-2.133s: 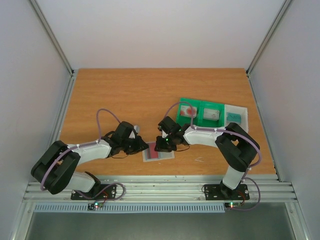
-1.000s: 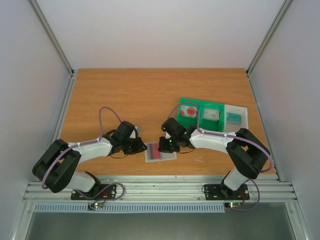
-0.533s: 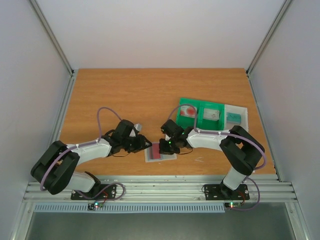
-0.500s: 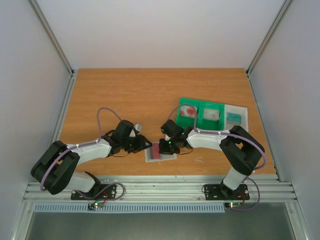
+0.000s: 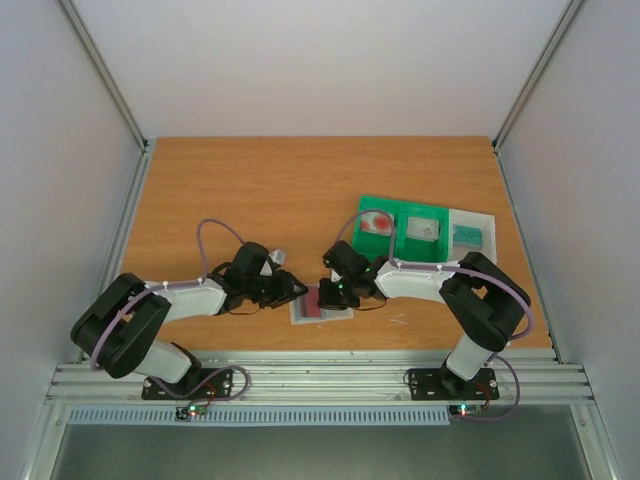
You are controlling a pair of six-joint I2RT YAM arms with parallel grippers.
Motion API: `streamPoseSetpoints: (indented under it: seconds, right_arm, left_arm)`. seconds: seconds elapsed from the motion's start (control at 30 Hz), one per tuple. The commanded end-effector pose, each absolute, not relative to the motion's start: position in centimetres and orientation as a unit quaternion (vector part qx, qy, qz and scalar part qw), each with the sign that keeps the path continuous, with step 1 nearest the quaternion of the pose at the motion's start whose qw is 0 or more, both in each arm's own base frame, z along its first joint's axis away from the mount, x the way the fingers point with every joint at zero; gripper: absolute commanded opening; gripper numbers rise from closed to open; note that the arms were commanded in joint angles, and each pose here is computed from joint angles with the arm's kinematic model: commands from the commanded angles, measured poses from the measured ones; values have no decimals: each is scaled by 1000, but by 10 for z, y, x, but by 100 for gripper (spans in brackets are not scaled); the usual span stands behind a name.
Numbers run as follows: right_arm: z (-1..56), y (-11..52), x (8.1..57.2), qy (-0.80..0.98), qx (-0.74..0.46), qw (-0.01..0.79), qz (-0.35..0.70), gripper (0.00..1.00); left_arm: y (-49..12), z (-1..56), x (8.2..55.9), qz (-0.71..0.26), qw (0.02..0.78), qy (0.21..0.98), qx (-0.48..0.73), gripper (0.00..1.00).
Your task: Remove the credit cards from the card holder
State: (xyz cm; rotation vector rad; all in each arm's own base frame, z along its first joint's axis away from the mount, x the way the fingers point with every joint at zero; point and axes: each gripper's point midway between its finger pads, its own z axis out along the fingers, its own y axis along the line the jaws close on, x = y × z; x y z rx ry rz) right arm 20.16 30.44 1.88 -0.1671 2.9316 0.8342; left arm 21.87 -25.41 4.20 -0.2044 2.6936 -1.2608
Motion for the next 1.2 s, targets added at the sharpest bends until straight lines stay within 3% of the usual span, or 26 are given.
streamPoseSetpoints:
  seconds: [0.0,0.1,0.2,0.33,0.6,1.17]
  right_arm:
    - [3,290,195,969,-48,41,238,1]
    - [4,291,195,968,-47,40,242,1]
    - [4,296,193,963,-46,36,261,1]
    - [4,306,187,956,-40,24,291,1]
    - [-10,309,183,956,-26,6,292,1]
    - [-14,303,181,959,-27,6,283,1]
  left_arm:
    - [-258,48,224,-442,93,890,-65,37]
    - [-257,50,223,-441,97,890,-68,35]
    - [-253,54,224,-439,110,889,-71,25]
    - [-234,49,222,-379,114,914,-90,24]
    - [-234,69,220,-399,121,904,-99,40]
    - [-248,68,219,-445,116,884,-81,50]
